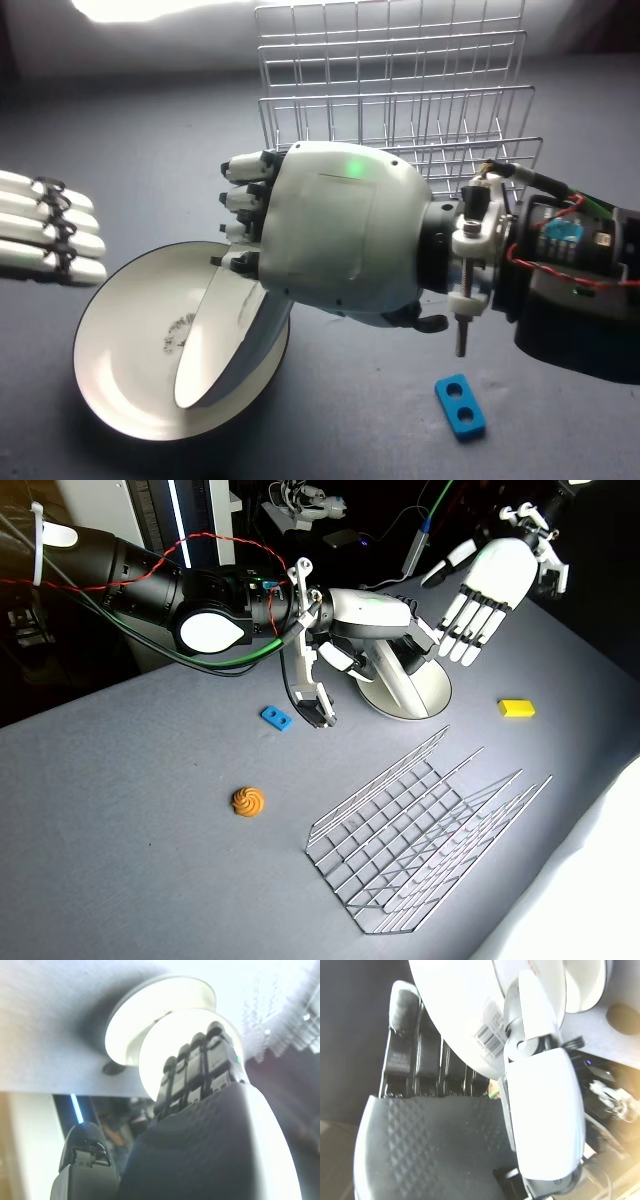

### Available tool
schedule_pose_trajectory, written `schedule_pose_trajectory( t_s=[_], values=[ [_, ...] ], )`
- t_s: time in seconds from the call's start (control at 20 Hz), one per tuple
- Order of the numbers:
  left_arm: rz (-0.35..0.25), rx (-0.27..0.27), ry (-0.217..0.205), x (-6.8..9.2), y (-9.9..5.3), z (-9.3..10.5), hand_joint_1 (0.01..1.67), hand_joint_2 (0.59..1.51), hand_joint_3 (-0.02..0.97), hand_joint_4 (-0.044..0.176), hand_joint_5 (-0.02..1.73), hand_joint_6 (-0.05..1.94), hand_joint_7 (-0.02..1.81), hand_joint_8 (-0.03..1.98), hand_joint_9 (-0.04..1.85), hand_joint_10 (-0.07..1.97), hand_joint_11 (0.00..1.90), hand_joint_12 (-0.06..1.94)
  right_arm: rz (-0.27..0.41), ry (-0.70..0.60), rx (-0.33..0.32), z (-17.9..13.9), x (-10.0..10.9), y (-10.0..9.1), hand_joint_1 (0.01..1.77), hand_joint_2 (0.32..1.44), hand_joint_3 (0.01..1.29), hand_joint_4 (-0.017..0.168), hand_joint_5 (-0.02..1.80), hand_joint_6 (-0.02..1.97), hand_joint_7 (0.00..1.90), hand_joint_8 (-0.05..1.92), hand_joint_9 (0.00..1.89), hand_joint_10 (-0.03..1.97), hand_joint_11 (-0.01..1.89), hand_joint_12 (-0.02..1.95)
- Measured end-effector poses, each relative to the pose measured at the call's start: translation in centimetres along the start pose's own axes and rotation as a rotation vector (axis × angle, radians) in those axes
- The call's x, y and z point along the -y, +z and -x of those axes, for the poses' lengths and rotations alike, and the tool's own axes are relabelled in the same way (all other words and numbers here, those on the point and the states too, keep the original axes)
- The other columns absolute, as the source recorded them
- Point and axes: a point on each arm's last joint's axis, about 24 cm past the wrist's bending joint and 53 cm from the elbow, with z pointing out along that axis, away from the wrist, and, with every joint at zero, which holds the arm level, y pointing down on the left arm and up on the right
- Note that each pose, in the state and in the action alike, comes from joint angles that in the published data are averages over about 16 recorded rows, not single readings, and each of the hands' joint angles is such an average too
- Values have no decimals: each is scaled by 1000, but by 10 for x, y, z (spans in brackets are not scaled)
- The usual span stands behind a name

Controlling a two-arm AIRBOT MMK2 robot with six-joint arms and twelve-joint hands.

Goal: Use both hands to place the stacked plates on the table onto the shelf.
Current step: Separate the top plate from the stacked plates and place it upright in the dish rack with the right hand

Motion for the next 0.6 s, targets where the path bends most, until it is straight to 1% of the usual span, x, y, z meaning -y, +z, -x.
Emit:
schedule_pose_trajectory(
  t_s=[0.3,0.45,0.6],
  values=[
    [37,-7,-21,-10,-13,-2,25,1118,21,3,25,20,32,14,20,8,17,-3,-7,4,29,28,-3,-12,1154,1088,13,3,829,970,832,1482,681,1545,548,1869],
    [48,-13,-21,-13,-15,-3,25,1119,21,3,25,20,36,15,21,8,18,-3,-1,33,49,47,-3,-19,1155,1088,12,3,821,980,824,1504,675,1570,539,1890],
    [55,-18,-19,-15,-15,-5,25,1119,21,3,25,20,41,15,23,8,20,-3,18,78,70,67,-3,-26,1156,1088,13,3,817,982,824,1512,678,1594,533,1898]
  ],
)
